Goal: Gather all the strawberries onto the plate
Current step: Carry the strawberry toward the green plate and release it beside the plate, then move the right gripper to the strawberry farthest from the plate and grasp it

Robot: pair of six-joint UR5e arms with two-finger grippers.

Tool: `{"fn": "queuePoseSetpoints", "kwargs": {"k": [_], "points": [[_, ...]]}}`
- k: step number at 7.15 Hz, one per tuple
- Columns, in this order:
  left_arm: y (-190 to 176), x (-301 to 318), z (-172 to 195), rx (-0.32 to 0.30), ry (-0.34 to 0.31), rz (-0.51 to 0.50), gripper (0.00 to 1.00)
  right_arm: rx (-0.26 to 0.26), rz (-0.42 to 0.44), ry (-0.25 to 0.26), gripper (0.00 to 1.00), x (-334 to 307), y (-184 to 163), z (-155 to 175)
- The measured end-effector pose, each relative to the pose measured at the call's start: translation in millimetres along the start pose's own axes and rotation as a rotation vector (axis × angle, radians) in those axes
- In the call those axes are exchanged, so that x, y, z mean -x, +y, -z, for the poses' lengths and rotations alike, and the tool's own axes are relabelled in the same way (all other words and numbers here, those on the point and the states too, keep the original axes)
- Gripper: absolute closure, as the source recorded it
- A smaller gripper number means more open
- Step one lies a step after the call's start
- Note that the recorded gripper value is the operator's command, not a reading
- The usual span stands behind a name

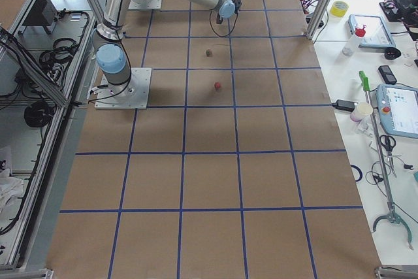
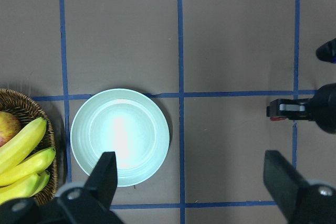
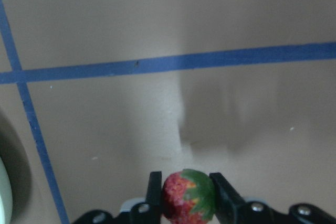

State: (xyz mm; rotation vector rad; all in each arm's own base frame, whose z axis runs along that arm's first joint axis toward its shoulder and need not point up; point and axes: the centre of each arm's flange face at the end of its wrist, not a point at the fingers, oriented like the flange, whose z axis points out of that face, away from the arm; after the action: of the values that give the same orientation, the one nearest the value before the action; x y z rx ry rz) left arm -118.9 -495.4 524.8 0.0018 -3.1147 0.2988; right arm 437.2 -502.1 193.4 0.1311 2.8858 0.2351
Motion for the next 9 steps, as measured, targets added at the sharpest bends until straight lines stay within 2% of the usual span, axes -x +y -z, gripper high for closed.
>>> {"fn": "queuePoseSetpoints", "kwargs": {"k": [1, 3, 4, 5, 7, 9], "points": [[0.0, 0.1, 0.0, 0.000, 0.000, -0.001, 0.00, 0.007, -0.003, 0.005, 0.00, 6.0, 6.9, -8.4], [-0.1, 0.5, 0.0, 0.000, -0.001, -0.003, 0.00, 0.005, -0.004, 0.016, 0.00, 7.3, 10.7, -9.6], [-0.1, 0.5, 0.0, 0.000, -0.001, -0.004, 0.00, -0.007, 0.000, 0.038, 0.00, 2.5, 10.5, -0.1], [-0.1, 0.6, 0.0, 0.000, -0.001, -0.005, 0.00, -0.025, 0.004, 0.083, 0.00, -13.8, 5.0, 19.2], [-0.1, 0.6, -0.1, 0.000, -0.001, -0.005, 0.00, -0.048, -0.020, 0.147, 0.00, -77.5, -13.8, 66.0], [0.1, 0.6, -0.7, 0.001, -0.001, -0.004, 0.00, -0.056, -0.049, 0.219, 0.01, -151.5, -14.8, 79.5]]}}
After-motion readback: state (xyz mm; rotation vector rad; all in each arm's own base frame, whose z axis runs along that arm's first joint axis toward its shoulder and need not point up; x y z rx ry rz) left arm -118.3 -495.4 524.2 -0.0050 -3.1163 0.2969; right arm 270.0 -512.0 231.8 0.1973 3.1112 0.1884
